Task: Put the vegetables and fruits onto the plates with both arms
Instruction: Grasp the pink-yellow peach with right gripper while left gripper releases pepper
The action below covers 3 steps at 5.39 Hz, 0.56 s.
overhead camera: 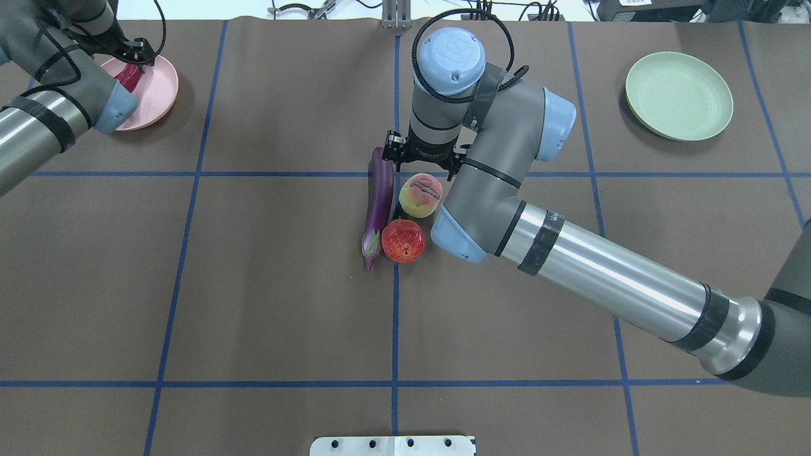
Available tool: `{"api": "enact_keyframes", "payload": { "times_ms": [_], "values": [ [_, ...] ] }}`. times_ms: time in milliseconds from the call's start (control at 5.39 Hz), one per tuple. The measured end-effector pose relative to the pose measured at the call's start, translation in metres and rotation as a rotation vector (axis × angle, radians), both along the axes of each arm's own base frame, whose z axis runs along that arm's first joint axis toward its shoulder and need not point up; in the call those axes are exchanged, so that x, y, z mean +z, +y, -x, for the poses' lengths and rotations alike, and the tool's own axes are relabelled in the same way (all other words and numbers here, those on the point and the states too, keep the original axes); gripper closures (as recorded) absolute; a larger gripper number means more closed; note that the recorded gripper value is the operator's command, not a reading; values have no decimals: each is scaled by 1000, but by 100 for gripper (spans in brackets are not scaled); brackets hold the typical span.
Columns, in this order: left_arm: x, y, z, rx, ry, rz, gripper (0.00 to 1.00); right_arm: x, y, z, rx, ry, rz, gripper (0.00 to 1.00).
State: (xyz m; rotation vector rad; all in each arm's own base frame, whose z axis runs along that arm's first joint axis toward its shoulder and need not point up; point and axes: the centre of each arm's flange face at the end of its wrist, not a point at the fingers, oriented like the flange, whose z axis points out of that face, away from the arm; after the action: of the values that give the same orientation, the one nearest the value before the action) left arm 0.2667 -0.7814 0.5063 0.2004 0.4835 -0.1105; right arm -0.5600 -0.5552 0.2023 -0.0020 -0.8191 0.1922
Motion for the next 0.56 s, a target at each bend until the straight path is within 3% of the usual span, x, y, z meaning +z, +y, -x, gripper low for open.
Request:
{"api": "enact_keyframes", "payload": {
  "times_ms": [556],
  "values": [
    [-11, -3, 7, -11, 10, -12, 0, 13, 13, 19, -23, 20, 16, 0]
  ]
}}
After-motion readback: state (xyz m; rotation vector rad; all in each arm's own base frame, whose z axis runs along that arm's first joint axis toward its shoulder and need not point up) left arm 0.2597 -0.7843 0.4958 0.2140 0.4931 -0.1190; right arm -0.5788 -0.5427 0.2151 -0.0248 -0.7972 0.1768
